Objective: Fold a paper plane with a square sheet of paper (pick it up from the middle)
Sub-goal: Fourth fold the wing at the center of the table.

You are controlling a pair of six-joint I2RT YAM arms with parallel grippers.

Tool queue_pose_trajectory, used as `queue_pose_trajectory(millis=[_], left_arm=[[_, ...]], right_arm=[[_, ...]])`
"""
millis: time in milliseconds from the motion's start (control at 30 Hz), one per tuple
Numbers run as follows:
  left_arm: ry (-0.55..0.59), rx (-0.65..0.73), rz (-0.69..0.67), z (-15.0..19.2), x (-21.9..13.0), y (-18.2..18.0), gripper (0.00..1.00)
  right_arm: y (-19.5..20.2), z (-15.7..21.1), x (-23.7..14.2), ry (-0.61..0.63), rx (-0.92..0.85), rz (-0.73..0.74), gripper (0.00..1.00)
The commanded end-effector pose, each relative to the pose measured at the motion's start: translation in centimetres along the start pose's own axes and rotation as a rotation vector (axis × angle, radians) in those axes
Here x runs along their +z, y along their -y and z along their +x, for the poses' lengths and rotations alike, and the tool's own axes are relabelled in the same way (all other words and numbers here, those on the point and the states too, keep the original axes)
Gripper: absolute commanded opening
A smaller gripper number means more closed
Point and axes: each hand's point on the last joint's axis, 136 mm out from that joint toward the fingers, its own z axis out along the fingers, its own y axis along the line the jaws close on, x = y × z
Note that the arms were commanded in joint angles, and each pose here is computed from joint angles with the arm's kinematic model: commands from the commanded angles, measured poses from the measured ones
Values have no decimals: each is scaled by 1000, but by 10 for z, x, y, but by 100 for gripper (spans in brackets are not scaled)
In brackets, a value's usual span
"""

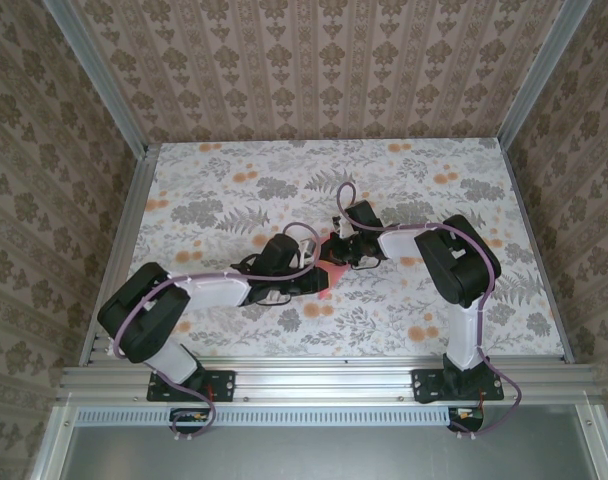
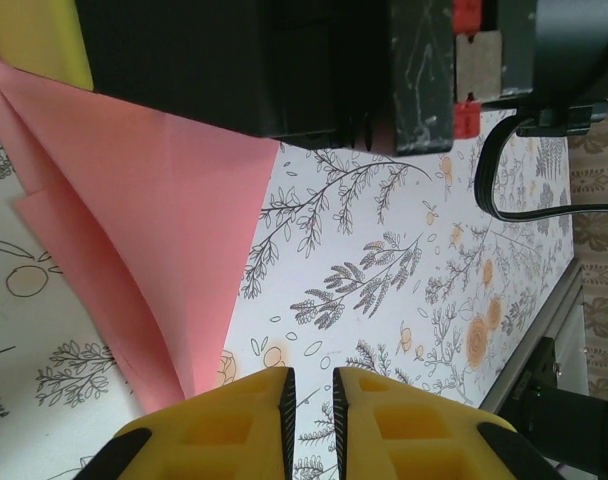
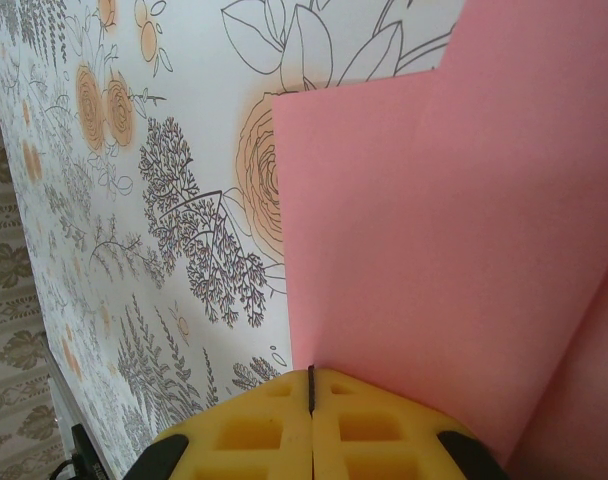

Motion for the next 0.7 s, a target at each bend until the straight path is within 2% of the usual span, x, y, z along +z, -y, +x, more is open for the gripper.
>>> queue_pose_trajectory(millis=[0,267,500,667], left_arm=[[-29,18,-6,3,7,-1,20],[-60,-7,-28,10,22,-15,20],[-108,-64,-125,39,22,-49,18],[-166,-73,-172,60,25,-60,17]], right_arm=[[29,23,6,-60,37,95,8],[32,25,6,-64,39,103,8],[34,25,6,-66,40,108,8],[35,25,8,-68,41,114,8]])
